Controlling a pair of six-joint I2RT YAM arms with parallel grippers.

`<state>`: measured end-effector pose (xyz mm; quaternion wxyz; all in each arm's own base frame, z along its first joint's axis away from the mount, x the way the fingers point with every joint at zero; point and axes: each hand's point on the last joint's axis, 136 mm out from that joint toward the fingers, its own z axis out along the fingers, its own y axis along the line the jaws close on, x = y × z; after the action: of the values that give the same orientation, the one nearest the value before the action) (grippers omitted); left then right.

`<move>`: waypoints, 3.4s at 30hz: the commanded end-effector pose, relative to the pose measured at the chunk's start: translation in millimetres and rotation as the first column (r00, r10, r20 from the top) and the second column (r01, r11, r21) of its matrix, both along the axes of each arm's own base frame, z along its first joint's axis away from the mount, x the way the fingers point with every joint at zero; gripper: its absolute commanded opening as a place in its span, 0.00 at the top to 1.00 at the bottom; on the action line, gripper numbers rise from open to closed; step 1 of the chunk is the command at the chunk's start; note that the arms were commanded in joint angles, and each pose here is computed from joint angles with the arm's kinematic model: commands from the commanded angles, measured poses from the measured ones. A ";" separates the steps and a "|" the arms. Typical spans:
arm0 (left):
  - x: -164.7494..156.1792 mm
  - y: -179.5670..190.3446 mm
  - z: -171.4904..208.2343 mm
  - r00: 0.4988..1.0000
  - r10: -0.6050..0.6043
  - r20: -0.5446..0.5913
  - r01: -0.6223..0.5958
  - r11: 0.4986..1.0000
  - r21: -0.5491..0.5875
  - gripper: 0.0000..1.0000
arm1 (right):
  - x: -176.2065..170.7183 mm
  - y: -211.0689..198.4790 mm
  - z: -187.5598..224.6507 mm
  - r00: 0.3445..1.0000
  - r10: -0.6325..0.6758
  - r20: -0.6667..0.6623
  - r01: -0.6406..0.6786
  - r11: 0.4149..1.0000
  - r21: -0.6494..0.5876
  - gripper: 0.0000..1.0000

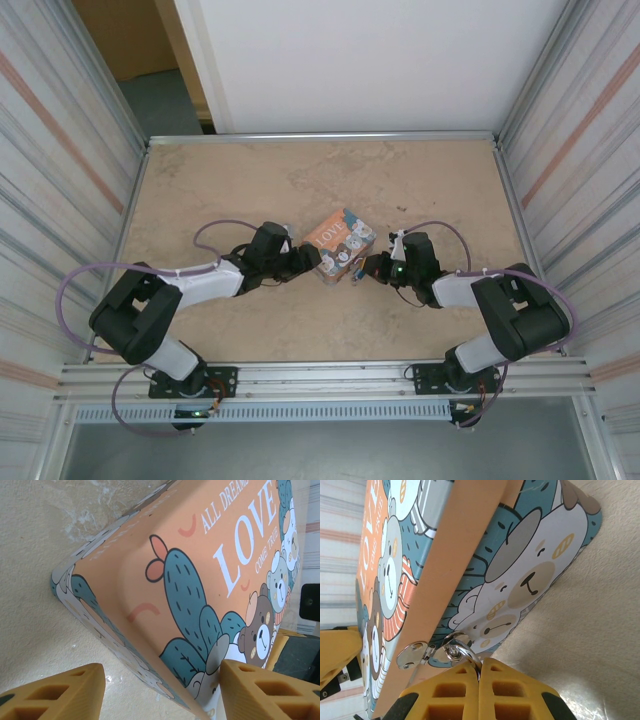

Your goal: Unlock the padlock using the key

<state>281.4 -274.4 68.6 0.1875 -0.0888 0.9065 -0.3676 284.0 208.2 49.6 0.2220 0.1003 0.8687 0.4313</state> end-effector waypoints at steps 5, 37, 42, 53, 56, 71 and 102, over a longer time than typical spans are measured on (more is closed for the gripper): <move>-36.2 23.7 -49.6 0.987 -0.001 -0.158 0.024 0.989 0.146 0.39 | 21.4 5.3 25.8 0.996 -0.031 0.085 0.028 0.999 0.041 1.00; -37.6 24.8 -49.5 0.987 0.003 -0.158 0.021 0.989 0.144 0.39 | 30.6 -11.3 36.5 0.989 -0.090 0.117 0.088 0.996 0.023 1.00; -36.2 23.1 -44.5 0.989 0.002 -0.150 0.018 0.991 0.131 0.39 | 27.4 -16.5 37.2 0.988 -0.089 0.124 0.091 0.996 -0.008 1.00; -21.4 10.8 -11.9 0.995 -0.015 -0.097 0.020 0.998 0.051 0.37 | 24.5 -32.6 48.2 0.981 -0.134 0.138 0.142 0.988 -0.053 1.00; -15.9 9.9 2.5 0.998 -0.017 -0.064 0.019 0.999 0.033 0.36 | 21.5 -36.7 51.3 0.980 -0.143 0.139 0.154 0.986 -0.069 1.00; -8.7 45.5 62.1 0.994 0.036 0.108 -0.040 0.999 0.035 0.29 | -7.5 -52.3 76.8 0.979 -0.086 0.187 0.118 0.978 -0.170 1.00; -67.0 154.6 140.7 0.910 0.041 0.413 -0.109 0.983 0.144 0.15 | -88.2 -15.3 114.5 0.967 0.253 -0.008 -0.246 0.930 -0.272 1.00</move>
<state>220.8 -120.0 189.5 0.3761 -0.0763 0.8720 -0.3039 207.9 191.9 161.9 0.2157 -0.0304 0.9147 0.3403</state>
